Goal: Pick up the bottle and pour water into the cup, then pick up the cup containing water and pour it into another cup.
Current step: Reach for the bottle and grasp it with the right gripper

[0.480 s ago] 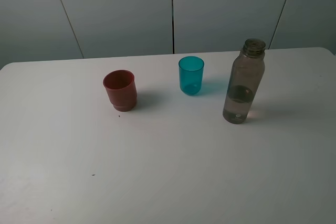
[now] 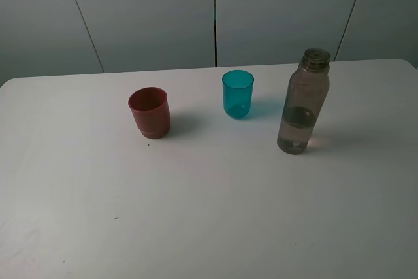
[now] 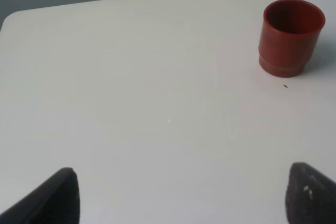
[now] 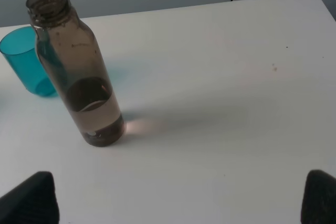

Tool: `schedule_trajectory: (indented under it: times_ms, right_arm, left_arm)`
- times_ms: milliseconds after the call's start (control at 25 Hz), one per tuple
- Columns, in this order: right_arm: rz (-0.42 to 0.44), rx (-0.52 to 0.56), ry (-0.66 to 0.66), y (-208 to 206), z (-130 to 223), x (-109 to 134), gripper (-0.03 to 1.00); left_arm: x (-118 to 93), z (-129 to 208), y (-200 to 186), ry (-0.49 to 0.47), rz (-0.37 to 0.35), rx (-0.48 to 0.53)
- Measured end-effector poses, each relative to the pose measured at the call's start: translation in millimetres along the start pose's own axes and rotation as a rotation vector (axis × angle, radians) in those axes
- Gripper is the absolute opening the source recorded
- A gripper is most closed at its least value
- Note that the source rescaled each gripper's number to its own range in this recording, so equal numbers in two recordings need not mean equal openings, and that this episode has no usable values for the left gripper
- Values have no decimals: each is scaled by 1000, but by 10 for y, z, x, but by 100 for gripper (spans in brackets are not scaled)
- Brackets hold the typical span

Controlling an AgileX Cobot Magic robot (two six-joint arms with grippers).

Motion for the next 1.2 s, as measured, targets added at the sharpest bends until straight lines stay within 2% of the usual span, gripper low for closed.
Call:
schedule_trajectory:
  times_ms: [920,1000,1200]
  right_arm:
    - [-5,0,3,0,0,6,100]
    - [-38,42,22,49,-18,49,100]
    - [-128,295,109,399,-236,209,100]
  left_arm:
    - [0,0,0,2,0,0]
    - [0,0,0,2,0,0]
    - [0,0,0,2,0,0]
Point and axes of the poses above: a point on each arm's last joint axis where the gripper is mounted, y pointing out along that axis toward the gripper, x along the wrist's bending axis when the last joint is at zero, z = x × y, the point moved 2 cm from there along y, pointing out along that axis toward the gripper, and after that the axes turned 1 degree about -y, right-handed, at the moved point
